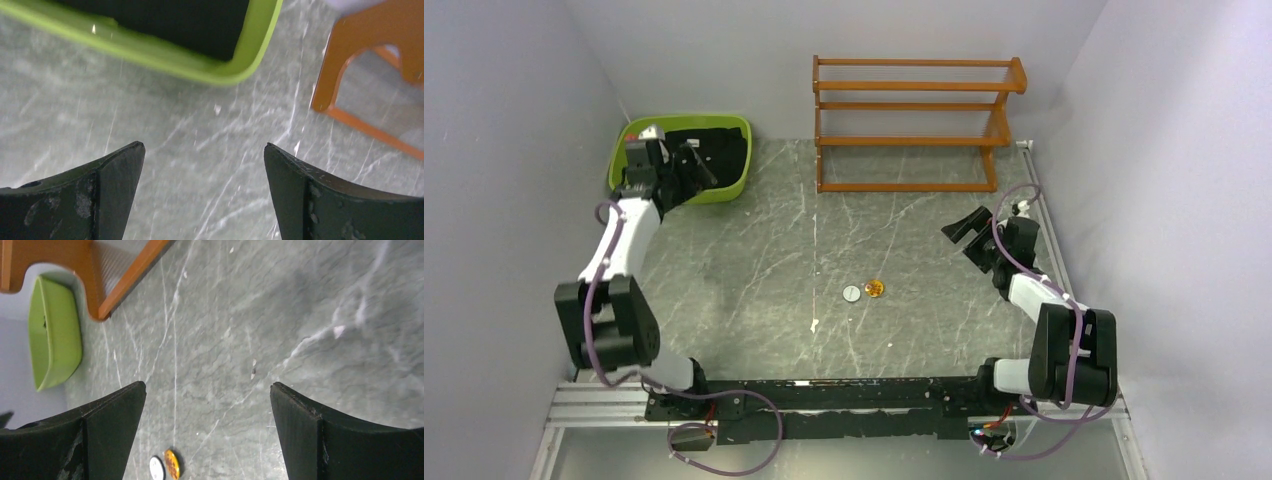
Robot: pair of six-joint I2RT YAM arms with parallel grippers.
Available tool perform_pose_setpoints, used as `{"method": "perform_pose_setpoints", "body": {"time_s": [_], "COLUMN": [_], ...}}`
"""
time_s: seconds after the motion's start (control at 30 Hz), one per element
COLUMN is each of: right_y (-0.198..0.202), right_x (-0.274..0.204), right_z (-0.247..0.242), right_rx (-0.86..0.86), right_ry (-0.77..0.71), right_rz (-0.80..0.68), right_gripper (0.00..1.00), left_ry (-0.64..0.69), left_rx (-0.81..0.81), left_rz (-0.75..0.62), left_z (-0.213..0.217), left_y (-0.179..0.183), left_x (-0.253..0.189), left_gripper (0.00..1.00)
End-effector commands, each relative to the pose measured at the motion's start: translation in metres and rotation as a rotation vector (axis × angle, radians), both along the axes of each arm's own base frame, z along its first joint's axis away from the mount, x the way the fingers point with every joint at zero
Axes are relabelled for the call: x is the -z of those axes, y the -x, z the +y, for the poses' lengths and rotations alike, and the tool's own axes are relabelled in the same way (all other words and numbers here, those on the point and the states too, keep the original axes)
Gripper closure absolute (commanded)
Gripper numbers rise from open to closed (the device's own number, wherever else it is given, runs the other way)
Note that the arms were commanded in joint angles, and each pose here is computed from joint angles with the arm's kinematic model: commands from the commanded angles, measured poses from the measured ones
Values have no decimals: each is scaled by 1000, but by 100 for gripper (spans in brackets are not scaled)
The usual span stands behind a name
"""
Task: Pin the brooch onto the clothing
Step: Pick up the clothes from the bin.
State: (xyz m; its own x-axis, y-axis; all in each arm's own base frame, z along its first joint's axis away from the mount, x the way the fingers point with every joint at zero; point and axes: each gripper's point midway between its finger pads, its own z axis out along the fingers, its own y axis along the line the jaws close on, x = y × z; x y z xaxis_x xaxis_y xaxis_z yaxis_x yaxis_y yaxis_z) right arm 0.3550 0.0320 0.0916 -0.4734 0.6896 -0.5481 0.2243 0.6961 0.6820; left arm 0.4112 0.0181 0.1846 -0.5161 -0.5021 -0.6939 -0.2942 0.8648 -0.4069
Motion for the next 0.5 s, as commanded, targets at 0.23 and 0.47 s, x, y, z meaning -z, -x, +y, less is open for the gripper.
{"method": "perform_pose_setpoints", "body": {"time_s": [0.23,0.47], "right_y": [4,12], "right_x": [-20,-38], "right_z": [20,22], "right_rx": [-147,-169], "right_ry": [-4,53], "right_rz": [-74,-99], "right_gripper": [0,0], "left_ry": [-142,-233], "left_rx": [-109,-136], "left_rz": [244,388], "left_z": [60,82], "left_y": [-126,-146], "left_x": [40,90], "left_gripper": [8,11]}}
